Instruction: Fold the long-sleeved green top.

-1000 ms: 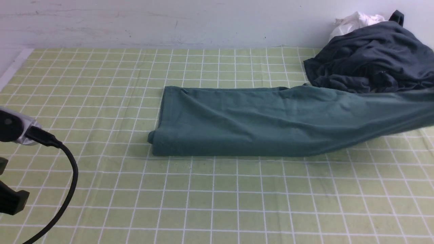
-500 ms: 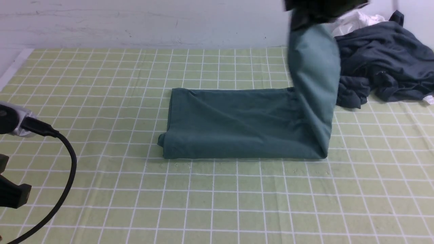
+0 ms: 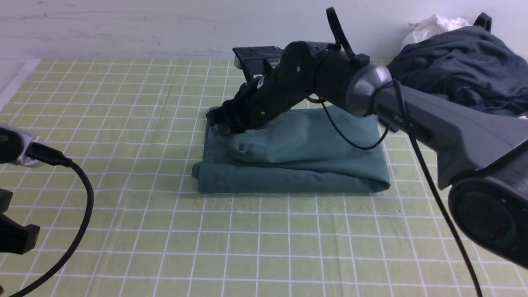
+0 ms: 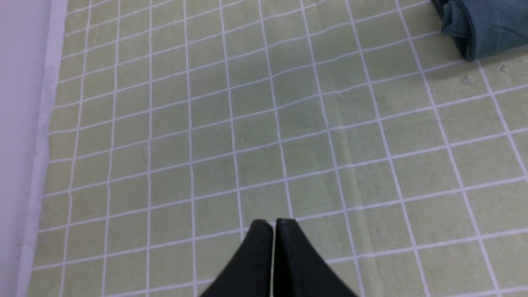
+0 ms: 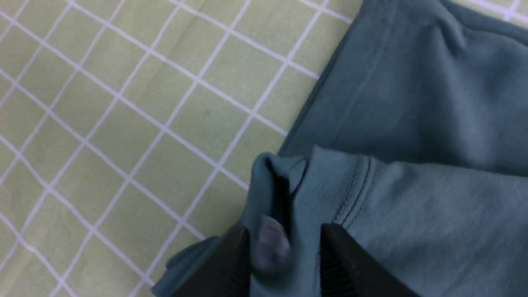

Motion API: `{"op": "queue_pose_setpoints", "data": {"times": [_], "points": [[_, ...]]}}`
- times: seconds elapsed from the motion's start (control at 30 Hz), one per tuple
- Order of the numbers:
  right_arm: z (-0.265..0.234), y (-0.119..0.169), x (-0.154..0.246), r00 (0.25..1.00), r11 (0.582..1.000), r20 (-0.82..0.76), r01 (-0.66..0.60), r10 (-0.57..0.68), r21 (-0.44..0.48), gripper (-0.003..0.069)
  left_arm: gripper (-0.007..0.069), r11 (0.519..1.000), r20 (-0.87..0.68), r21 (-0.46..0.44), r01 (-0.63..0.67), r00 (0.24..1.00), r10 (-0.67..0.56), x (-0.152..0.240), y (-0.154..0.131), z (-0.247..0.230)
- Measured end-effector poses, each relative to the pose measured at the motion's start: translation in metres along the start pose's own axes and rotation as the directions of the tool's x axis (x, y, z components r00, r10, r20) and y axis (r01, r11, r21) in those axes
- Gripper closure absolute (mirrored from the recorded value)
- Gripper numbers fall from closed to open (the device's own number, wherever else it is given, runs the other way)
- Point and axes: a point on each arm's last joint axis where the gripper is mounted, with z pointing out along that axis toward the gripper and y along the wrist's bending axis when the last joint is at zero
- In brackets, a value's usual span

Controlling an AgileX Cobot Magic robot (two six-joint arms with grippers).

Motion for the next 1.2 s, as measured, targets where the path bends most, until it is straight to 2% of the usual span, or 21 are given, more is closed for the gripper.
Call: {"op": "queue_pose_setpoints", "data": {"times": [0.1, 0.2, 0.3, 0.4, 0.5, 0.6, 0.67, 0.77, 0.9, 0.93, 0.97, 1.07, 1.1, 1.13, 1.2], "points": [[-0.012, 0.004, -0.012, 0.999, 0.999, 0.036, 0.037, -0.037, 0.005, 0.0344, 0.0629, 1.0, 0.0, 0.004, 0.005, 1.0, -0.005, 0.0, 0.0, 0.0], [-0.018, 0.002, -0.015, 0.997, 0.997, 0.025, 0.07, -0.07, 0.032, 0.036, 0.0629, 1.0, 0.0, 0.005, 0.006, 1.0, -0.006, 0.0, 0.0, 0.0], [-0.014, -0.001, -0.009, 0.997, 0.996, -0.026, 0.075, -0.073, 0.046, 0.0419, 0.0629, 1.0, 0.0, 0.009, 0.01, 1.0, -0.01, 0.0, -0.001, 0.0], [0.004, -0.005, 0.005, 0.994, 0.997, -0.089, 0.064, -0.061, 0.037, 0.0524, 0.0629, 0.999, 0.006, 0.024, 0.028, 1.0, -0.028, 0.0, -0.002, -0.001], [0.018, -0.002, 0.017, 0.985, 0.996, -0.15, 0.09, -0.087, 0.015, 0.059, 0.0629, 0.999, 0.041, 0.033, 0.042, 0.998, -0.043, 0.0, -0.002, -0.007], [0.018, 0.004, 0.022, 0.96, 0.982, -0.205, 0.189, -0.19, -0.027, 0.0654, 0.0629, 0.999, 0.212, 0.032, 0.038, 0.976, -0.044, 0.004, 0.0, -0.032], [0.003, 0.007, 0.013, 0.941, 0.964, -0.211, 0.263, -0.264, -0.033, 0.0667, 0.0629, 0.999, 0.339, 0.02, 0.032, 0.94, -0.037, 0.014, 0.002, -0.052], [-0.038, 0.01, -0.01, 0.932, 0.946, -0.175, 0.324, -0.318, 0.008, 0.0672, 0.0629, 0.999, 0.488, 0.004, 0.037, 0.872, -0.034, 0.036, 0.001, -0.072], [-0.126, 0.017, -0.049, 0.934, 0.929, -0.019, 0.356, -0.356, 0.099, 0.0673, 0.0629, 0.999, 0.638, -0.004, 0.045, 0.769, -0.032, 0.068, -0.005, -0.075], [-0.177, 0.022, -0.063, 0.925, 0.92, 0.069, 0.362, -0.375, 0.15, 0.0673, 0.0629, 0.999, 0.705, -0.005, 0.047, 0.709, -0.03, 0.08, -0.008, -0.072], [-0.209, 0.025, -0.069, 0.914, 0.913, 0.122, 0.364, -0.388, 0.184, 0.0673, 0.0629, 0.999, 0.732, -0.004, 0.045, 0.681, -0.028, 0.087, -0.011, -0.068], [-0.298, 0.033, -0.075, 0.868, 0.886, 0.246, 0.356, -0.431, 0.297, 0.0673, 0.0629, 0.999, 0.812, -0.001, 0.035, 0.583, -0.019, 0.096, -0.017, -0.057], [-0.326, 0.038, -0.073, 0.847, 0.877, 0.289, 0.35, -0.446, 0.33, 0.0673, 0.0629, 1.0, 0.825, 0.0, 0.03, 0.564, -0.017, 0.098, -0.019, -0.053], [-0.333, 0.04, -0.072, 0.842, 0.876, 0.299, 0.349, -0.449, 0.332, 0.0673, 0.0629, 1.0, 0.831, 0.0, 0.03, 0.557, -0.017, 0.097, -0.019, -0.054], [-0.4, 0.052, -0.055, 0.78, 0.85, 0.39, 0.329, -0.49, 0.411, 0.0673, 0.0629, 1.0, 0.855, 0.002, 0.019, 0.518, -0.011, 0.1, -0.023, -0.047]]}}
